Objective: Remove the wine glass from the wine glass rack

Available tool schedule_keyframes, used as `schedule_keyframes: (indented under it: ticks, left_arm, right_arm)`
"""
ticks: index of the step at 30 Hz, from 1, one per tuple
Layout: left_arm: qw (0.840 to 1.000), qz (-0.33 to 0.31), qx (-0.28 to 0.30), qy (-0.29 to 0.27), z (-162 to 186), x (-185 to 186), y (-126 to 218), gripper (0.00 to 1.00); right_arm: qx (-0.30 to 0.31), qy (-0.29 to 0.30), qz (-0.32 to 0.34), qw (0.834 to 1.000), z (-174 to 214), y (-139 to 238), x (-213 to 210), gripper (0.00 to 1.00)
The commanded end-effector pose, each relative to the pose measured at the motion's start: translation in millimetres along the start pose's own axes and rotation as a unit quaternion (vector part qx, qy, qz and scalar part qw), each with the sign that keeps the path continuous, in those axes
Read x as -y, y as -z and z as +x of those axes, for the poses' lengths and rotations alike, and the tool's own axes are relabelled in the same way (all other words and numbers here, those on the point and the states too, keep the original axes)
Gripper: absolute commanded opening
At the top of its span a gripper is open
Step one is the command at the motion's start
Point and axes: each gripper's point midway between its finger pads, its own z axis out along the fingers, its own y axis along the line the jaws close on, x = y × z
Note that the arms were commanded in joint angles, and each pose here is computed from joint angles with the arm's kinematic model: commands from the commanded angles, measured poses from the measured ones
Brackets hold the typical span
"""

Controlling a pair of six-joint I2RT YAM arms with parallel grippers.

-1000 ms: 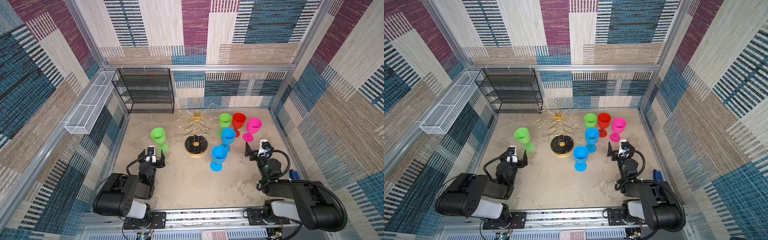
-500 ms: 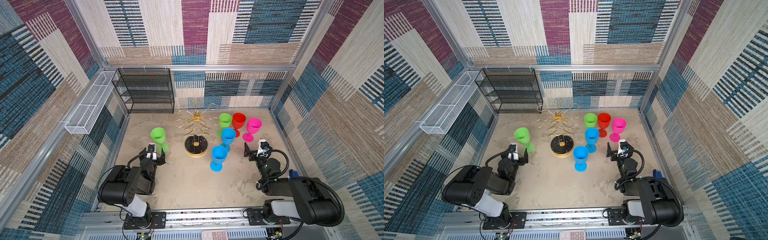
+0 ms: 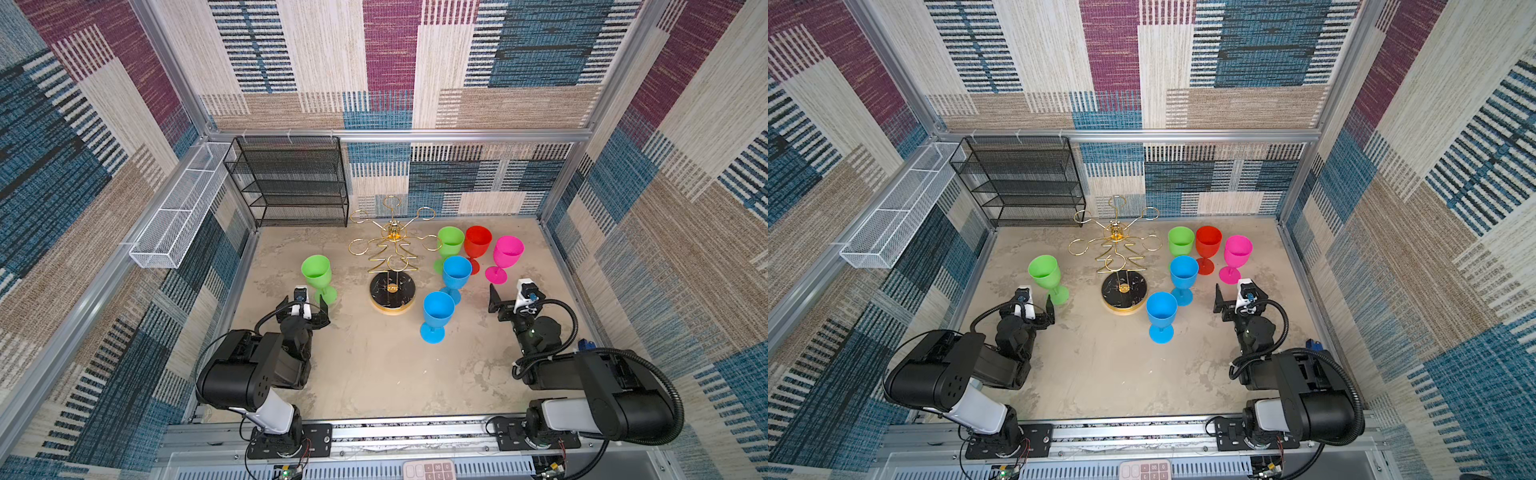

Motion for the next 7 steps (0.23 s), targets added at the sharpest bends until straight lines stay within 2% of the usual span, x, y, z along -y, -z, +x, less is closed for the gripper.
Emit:
schedule_keyframes:
  ticks: [1,7]
  left_arm:
    - [0.999,-0.007,0.026,0.02,-13.8,-2.3,-1.1,0.99]
    - [1.0,-0.009,0.026,0.011,-14.1,0.2,-1.5,0.99]
  right_arm:
    - [0.024,-0.004,0.007,1.0,-12.0,-0.1,2.9,0.99]
    - [0.024,-0.005,0.01,1.0,-12.2,0.2,4.1,0.99]
